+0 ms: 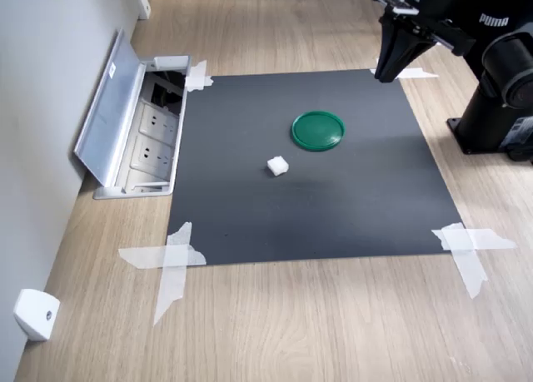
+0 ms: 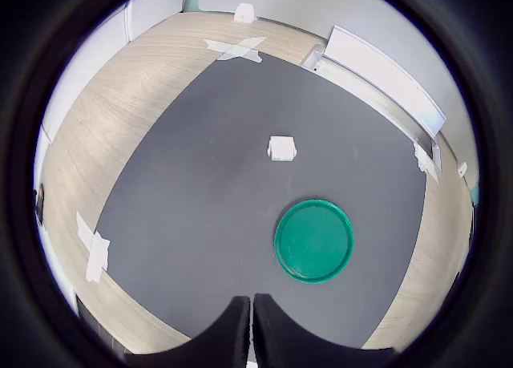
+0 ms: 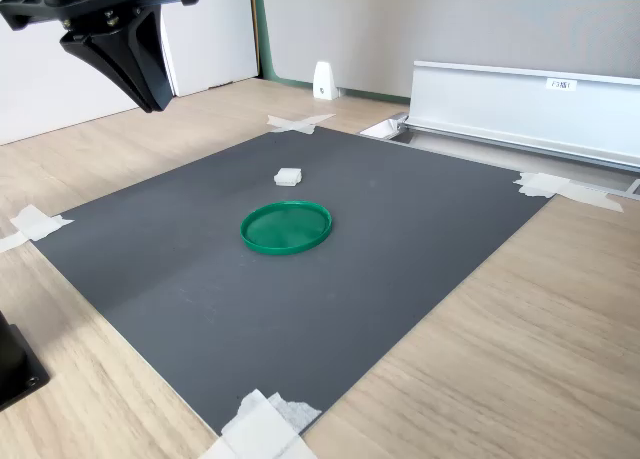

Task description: Grasp a white terminal and put it on the green lid.

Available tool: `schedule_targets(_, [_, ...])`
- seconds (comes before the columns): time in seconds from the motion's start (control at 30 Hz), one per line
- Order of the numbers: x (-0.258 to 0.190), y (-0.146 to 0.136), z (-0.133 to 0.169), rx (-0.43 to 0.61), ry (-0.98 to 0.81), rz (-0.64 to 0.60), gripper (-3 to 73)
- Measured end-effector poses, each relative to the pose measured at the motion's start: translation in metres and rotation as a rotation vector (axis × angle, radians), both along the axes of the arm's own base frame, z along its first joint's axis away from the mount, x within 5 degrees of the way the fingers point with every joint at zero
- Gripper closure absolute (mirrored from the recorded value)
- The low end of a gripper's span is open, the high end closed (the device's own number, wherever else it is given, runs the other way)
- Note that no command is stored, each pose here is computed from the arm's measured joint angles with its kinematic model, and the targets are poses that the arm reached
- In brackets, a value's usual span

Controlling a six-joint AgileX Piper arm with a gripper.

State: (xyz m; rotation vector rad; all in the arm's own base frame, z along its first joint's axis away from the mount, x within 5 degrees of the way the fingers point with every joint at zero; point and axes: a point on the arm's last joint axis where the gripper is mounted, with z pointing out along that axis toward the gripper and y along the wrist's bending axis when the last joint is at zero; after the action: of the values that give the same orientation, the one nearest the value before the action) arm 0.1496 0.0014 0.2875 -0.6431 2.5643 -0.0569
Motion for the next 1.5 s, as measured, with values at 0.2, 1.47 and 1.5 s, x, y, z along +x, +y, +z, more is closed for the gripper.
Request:
schedule_targets(0.2, [-0.001,0.0,-0.001,-0.036,0.017,0.069,64.9])
schedule_targets(1.47, [0.08,0.017,0.041,-0.165,-0.009,0.291,13.1])
schedule_targets(1.5, [0.084,0.023,0.041,-0.158,-0.005,0.302,13.1])
